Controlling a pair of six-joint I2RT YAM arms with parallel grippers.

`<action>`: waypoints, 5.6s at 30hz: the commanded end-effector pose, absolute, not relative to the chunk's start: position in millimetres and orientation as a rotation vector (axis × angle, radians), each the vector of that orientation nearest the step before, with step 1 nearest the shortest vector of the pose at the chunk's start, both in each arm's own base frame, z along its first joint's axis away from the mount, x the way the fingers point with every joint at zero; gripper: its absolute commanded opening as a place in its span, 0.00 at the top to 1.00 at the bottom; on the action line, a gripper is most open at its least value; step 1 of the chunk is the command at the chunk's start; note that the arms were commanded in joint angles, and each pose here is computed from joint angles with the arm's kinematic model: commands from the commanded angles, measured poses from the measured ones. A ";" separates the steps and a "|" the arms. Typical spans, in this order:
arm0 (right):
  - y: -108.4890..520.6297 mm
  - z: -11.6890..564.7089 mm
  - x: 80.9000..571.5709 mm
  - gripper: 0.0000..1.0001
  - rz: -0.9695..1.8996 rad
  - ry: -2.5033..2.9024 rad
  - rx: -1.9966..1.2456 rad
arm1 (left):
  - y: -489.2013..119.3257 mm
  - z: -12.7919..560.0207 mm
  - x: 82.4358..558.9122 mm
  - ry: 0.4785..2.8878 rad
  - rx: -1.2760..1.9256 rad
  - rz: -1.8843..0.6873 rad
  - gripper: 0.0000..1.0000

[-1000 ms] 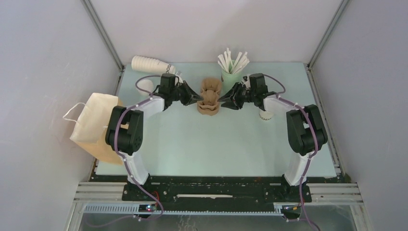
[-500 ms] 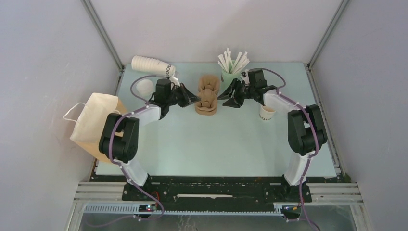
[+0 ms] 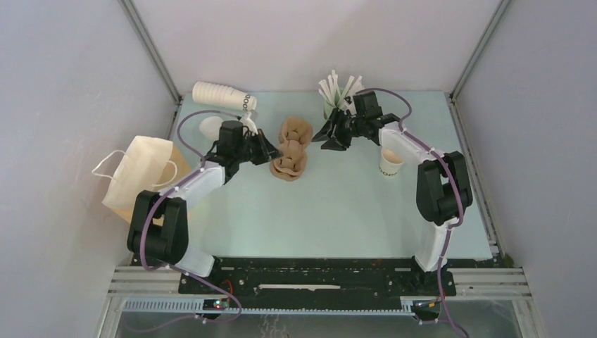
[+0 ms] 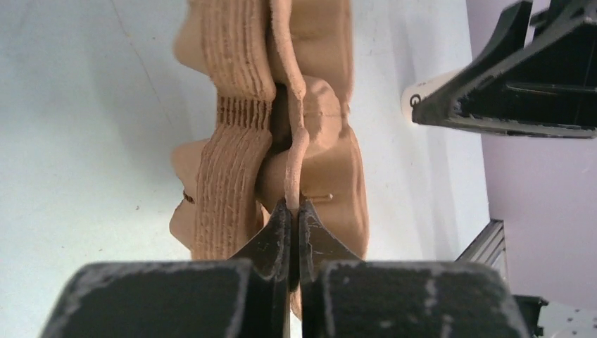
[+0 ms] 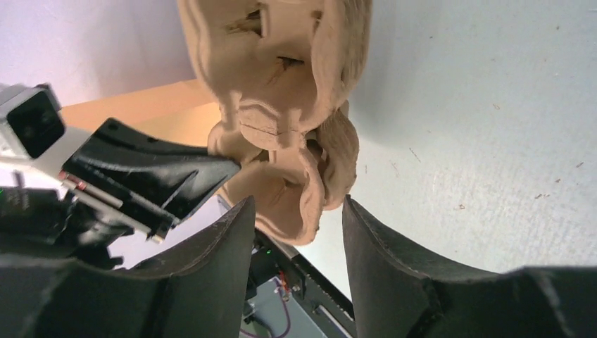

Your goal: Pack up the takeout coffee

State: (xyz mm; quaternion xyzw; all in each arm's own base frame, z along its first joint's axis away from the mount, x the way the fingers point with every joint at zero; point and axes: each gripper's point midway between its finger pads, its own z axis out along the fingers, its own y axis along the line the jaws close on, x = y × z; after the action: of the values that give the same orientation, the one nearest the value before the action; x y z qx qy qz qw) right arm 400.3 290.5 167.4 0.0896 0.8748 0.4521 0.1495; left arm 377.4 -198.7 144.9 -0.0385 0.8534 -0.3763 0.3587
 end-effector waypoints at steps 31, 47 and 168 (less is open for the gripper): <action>365.8 143.7 431.7 0.71 0.685 2.528 -0.090 | -242.0 175.9 374.9 2.195 0.120 -0.860 1.00; 379.8 129.3 434.9 0.62 0.578 2.502 -0.281 | -248.8 173.6 375.2 2.225 0.125 -0.846 1.00; 363.5 155.4 421.5 0.96 1.056 2.449 -0.444 | -227.4 119.9 362.1 2.502 -0.101 -1.093 0.16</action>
State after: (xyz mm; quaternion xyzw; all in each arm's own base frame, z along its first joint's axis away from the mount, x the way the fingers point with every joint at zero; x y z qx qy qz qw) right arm 413.5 352.0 121.0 -0.1501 0.9069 0.3435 0.1922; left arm 352.6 -218.9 110.2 -0.0541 0.8998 -0.3837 0.2008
